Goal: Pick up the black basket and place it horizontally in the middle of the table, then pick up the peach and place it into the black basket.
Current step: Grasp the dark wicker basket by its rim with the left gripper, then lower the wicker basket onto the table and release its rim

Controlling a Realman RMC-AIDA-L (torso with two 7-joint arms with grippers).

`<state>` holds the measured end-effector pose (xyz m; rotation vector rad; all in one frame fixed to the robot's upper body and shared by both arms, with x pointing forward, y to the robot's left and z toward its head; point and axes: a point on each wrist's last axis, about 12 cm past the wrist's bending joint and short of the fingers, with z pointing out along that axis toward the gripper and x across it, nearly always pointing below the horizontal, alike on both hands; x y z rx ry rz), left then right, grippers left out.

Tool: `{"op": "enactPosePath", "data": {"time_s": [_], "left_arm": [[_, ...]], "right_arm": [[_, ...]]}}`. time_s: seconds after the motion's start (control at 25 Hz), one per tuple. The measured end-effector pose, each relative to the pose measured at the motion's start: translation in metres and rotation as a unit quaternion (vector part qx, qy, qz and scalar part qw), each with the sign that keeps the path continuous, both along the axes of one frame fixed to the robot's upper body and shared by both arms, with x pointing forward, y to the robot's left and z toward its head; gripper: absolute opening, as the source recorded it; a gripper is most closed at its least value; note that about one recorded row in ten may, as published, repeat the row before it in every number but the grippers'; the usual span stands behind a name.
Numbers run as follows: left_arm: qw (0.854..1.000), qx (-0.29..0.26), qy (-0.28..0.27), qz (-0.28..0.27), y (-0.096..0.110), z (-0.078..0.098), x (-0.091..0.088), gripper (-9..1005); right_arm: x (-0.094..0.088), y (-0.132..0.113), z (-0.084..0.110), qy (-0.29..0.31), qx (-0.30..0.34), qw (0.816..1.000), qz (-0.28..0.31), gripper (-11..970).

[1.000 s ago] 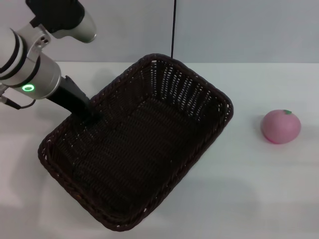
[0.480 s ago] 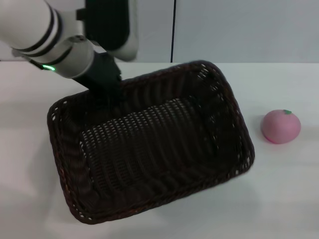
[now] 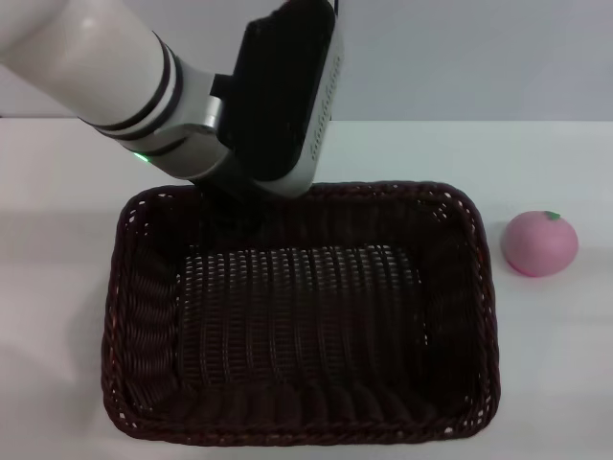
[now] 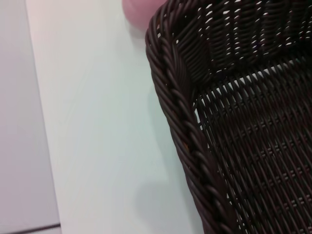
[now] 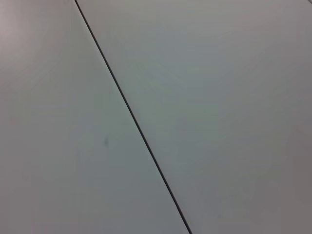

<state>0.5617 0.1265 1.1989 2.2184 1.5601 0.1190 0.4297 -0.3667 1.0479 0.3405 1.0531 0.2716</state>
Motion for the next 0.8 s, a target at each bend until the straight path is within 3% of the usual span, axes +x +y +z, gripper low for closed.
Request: {"op": "enactPosePath", "data": {"time_s": [0.32, 0.8], "left_arm": [[1.0, -0.009, 0.003, -0.002, -0.0029, -0.0013, -0.0026, 248], [0.997, -0.052, -0.006, 0.048, 0.0008, -0.0054, -0.0007, 351]], "right_arm": [[0.0005, 0.0013, -0.0019, 0.007, 0.002, 1.0, 0.003, 716], [0.0016, 0.001, -0.0031, 0.015, 0.001, 1.0, 0.006, 717]]}}
